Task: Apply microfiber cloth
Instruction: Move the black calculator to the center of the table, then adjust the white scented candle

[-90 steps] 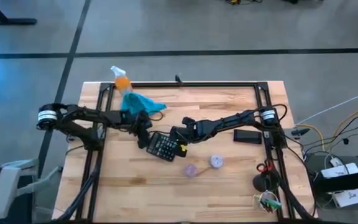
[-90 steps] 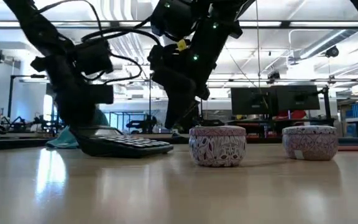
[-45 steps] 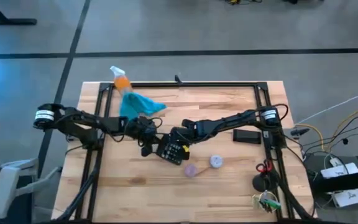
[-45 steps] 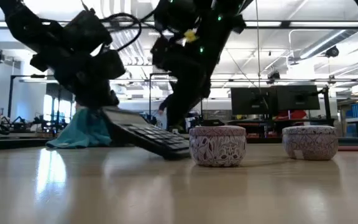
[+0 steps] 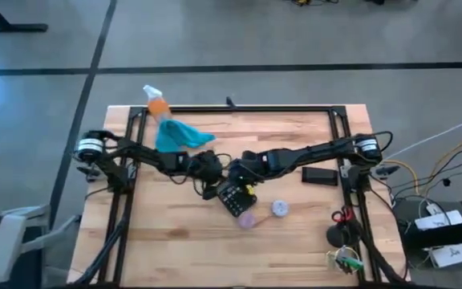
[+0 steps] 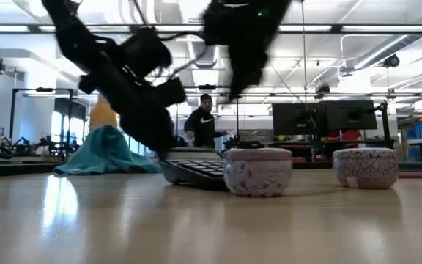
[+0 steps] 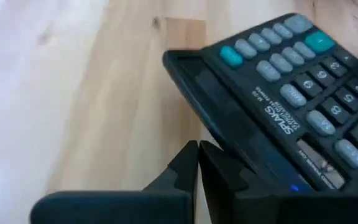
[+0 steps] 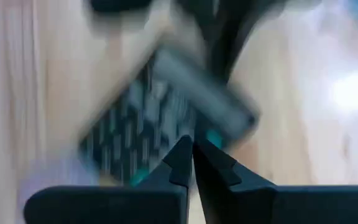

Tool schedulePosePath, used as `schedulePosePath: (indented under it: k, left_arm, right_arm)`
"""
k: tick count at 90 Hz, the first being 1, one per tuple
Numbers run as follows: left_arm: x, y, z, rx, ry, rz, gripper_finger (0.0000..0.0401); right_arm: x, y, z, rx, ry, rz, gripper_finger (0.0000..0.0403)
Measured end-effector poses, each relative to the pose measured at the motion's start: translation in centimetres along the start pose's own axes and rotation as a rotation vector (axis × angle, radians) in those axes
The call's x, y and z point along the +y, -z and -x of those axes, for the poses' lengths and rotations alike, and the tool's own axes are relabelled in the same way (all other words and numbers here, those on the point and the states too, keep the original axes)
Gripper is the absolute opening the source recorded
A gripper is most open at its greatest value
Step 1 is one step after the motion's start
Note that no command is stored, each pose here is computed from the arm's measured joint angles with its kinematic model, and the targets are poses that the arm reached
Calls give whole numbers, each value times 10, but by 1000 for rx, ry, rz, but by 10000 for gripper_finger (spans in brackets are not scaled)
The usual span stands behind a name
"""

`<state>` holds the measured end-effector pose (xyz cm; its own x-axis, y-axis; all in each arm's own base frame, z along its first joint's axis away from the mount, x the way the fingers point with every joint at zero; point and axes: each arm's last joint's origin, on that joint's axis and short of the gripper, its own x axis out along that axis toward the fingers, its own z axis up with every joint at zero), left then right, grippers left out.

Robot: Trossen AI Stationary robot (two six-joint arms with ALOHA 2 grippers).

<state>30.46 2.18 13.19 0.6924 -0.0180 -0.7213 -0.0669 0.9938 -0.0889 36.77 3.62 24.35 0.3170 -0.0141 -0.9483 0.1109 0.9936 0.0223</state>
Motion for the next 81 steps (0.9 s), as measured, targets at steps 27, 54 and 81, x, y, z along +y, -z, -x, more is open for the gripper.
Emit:
schedulePosePath:
  k: [27, 54, 81]
  left_arm:
    - [-12, 15, 5, 131, 33, 108, 1]
    - [-18, 25, 20, 96, 54, 111, 1]
    - [-18, 33, 39, 14, 58, 102, 2]
  right_arm:
    - [39, 62, 19, 498, -23, -146, 0]
    - [60, 96, -15, 583, -13, -109, 0]
    - [56, 99, -44, 474, -37, -54, 0]
